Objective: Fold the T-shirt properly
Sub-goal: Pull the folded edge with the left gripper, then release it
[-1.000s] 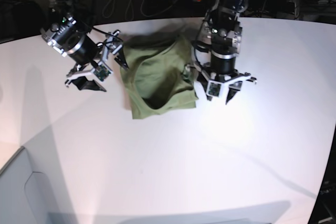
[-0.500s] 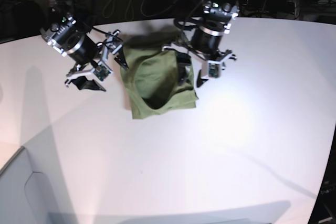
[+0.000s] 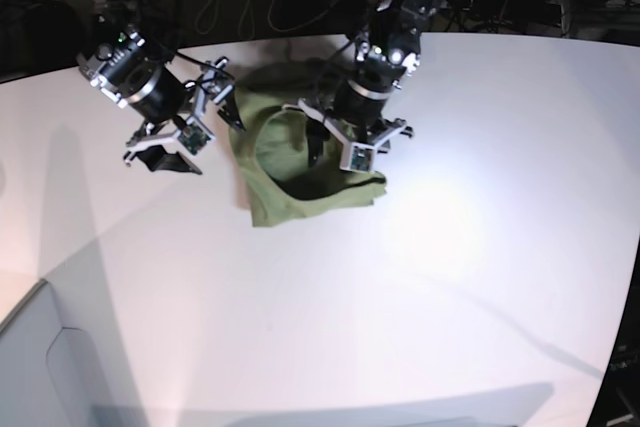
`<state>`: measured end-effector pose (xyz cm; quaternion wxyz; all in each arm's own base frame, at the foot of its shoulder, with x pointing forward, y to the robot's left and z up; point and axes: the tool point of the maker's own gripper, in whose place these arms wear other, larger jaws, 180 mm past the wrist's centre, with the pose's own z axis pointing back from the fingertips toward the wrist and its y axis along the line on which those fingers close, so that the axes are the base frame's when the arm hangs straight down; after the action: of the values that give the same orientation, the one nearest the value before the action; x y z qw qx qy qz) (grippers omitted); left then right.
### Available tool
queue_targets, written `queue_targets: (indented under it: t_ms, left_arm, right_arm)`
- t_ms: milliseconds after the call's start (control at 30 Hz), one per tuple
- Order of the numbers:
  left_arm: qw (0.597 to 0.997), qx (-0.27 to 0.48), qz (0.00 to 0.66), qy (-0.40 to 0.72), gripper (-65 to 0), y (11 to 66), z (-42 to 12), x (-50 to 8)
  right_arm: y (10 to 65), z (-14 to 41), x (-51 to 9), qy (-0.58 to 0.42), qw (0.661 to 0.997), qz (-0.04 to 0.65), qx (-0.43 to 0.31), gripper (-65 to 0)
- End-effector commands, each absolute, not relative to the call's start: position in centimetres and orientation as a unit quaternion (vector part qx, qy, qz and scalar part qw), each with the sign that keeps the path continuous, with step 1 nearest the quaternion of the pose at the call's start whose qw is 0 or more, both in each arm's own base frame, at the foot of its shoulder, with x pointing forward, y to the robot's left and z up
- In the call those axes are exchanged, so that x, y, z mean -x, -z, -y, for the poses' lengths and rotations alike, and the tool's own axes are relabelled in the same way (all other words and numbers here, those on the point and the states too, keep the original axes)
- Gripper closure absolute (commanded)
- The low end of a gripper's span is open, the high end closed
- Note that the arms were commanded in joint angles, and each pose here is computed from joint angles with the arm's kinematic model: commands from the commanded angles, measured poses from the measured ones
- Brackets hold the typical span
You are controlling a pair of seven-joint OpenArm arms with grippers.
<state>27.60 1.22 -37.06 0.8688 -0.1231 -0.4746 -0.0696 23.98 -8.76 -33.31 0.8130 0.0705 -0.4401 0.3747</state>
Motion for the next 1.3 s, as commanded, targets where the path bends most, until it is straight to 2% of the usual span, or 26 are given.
queue_targets:
  t_ms: [0,267,400,700,1033,1133,1267]
  left_arm:
    - [0.856,0.116,0.500,0.065,-28.0,35.8,-2.0,-28.7]
    - [0.874,0.072,0.479,0.040,-28.0,38.4,-6.0,-29.2]
    - [0.875,0.068,0.478,0.039,-28.0,38.6,-6.3,-29.6]
    - [0.861,0.075,0.502,0.036,-28.0,36.1,-6.2,-28.8]
    - [0.863,0.025,0.505,-0.001,-28.0,35.3,-11.8,-27.1]
    - [0.863,0.034,0.505,-0.007,-28.0,34.4,-11.4,-25.4]
    - [0.863,0.080,0.500,-0.004,-28.0,32.9,-8.0,-22.1]
  right_arm:
    - [32.2,8.2,-24.2,-0.382,0.798,0.458,-0.081,-46.7]
    - [32.2,8.2,-24.2,-0.383,0.798,0.459,-0.080,-46.7]
    - [32.2,8.1,-24.2,-0.383,0.798,0.459,-0.081,-46.7]
    - [30.6,7.9,-24.5,-0.388,0.785,0.477,-0.073,-46.7]
    - [29.9,7.8,-24.3,-0.391,0.779,0.485,-0.069,-46.2]
    - [29.9,7.8,-24.2,-0.391,0.780,0.483,-0.069,-46.4]
    - [30.0,7.8,-24.2,-0.391,0.780,0.483,-0.070,-46.4]
